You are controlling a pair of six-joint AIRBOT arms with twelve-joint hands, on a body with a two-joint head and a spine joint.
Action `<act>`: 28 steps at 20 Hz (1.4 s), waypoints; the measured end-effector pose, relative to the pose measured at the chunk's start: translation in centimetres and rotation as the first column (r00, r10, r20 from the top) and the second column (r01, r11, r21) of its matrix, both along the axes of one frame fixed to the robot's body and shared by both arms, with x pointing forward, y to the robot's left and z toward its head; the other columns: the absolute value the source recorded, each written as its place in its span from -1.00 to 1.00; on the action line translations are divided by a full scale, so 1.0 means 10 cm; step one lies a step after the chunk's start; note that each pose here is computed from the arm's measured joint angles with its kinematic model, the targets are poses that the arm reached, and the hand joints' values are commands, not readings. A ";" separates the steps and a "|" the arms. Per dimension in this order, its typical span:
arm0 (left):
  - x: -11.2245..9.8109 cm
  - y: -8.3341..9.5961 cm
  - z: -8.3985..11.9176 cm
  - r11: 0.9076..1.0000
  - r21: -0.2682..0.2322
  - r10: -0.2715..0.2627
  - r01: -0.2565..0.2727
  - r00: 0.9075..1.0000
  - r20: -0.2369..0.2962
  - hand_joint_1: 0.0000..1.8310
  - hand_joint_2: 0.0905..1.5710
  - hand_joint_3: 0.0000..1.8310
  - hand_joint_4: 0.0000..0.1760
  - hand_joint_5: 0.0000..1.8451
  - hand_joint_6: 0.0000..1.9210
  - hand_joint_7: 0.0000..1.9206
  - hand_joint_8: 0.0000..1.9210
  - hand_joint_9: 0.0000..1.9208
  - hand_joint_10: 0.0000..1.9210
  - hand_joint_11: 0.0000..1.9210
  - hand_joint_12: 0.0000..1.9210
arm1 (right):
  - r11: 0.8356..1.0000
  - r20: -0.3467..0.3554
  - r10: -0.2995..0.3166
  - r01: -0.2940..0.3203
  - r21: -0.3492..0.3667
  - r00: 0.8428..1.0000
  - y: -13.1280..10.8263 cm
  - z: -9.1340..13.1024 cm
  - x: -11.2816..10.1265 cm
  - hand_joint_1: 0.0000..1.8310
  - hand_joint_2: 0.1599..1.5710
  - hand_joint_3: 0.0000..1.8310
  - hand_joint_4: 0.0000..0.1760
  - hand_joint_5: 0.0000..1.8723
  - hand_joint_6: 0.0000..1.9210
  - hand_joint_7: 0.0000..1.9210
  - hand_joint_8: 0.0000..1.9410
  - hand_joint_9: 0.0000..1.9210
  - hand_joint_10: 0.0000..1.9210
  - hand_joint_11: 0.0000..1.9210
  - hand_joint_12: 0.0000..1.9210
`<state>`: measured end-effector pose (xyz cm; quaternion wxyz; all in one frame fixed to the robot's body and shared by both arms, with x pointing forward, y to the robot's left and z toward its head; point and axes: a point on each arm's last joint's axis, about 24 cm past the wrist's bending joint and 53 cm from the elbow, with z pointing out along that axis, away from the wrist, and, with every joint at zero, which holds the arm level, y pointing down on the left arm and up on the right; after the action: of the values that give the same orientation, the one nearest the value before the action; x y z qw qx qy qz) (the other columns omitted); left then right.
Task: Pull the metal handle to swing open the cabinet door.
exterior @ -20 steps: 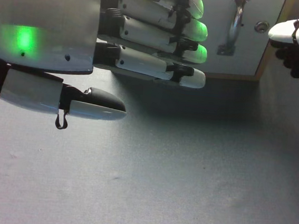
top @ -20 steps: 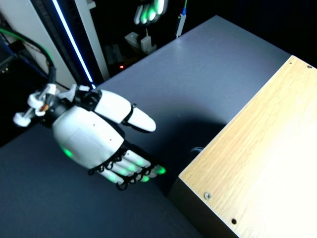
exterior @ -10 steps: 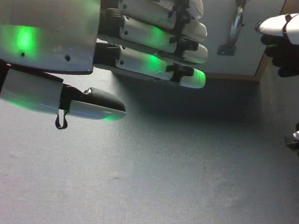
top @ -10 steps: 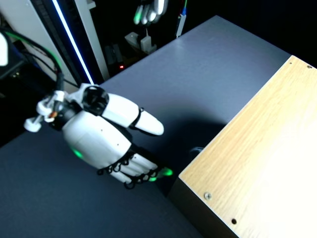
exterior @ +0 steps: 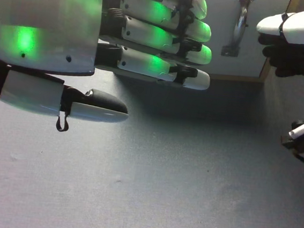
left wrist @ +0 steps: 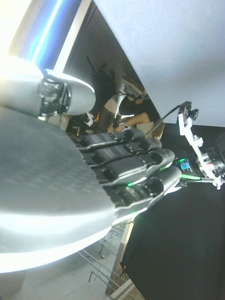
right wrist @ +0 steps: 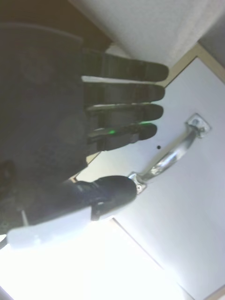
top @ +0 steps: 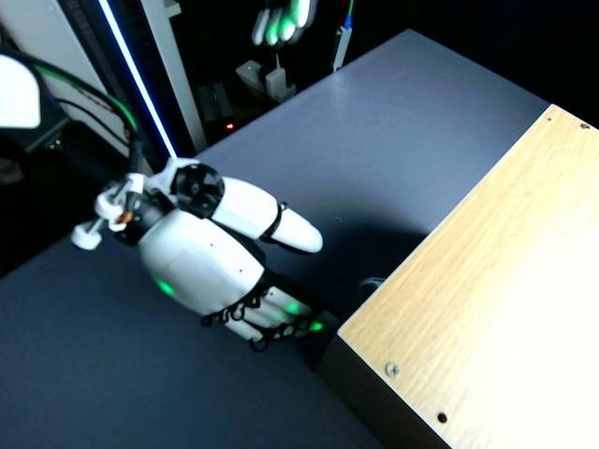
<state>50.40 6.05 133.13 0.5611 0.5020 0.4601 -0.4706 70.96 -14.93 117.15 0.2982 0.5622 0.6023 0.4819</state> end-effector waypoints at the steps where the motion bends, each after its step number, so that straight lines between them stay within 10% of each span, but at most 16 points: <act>1: 0.00 0.00 0.00 1.000 0.000 0.000 0.000 1.000 0.000 -1.00 1.00 -0.94 -1.00 -0.60 -1.00 -0.58 -1.00 -0.61 -1.00 -0.97 -0.18 | 1.000 0.003 -0.003 0.003 0.011 1.000 0.01 0.01 0.01 -1.00 1.00 -0.97 -1.00 -0.76 -1.00 -0.74 -1.00 -0.76 -1.00 -1.00 -0.30; 28: 0.00 0.00 0.00 1.000 0.000 0.000 0.000 1.000 0.000 -1.00 1.00 -0.94 -1.00 -0.59 -1.00 -0.58 -1.00 -0.61 -1.00 -0.97 -0.16 | 0.995 0.027 0.055 -0.057 0.078 0.998 0.25 -0.05 0.07 -1.00 1.00 -0.96 -1.00 -0.75 -1.00 -0.74 -1.00 -0.75 -1.00 -1.00 -0.31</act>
<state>50.41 6.05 133.14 0.5613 0.5019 0.4600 -0.4704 71.64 -12.47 116.64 0.2696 0.5502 0.5948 0.5203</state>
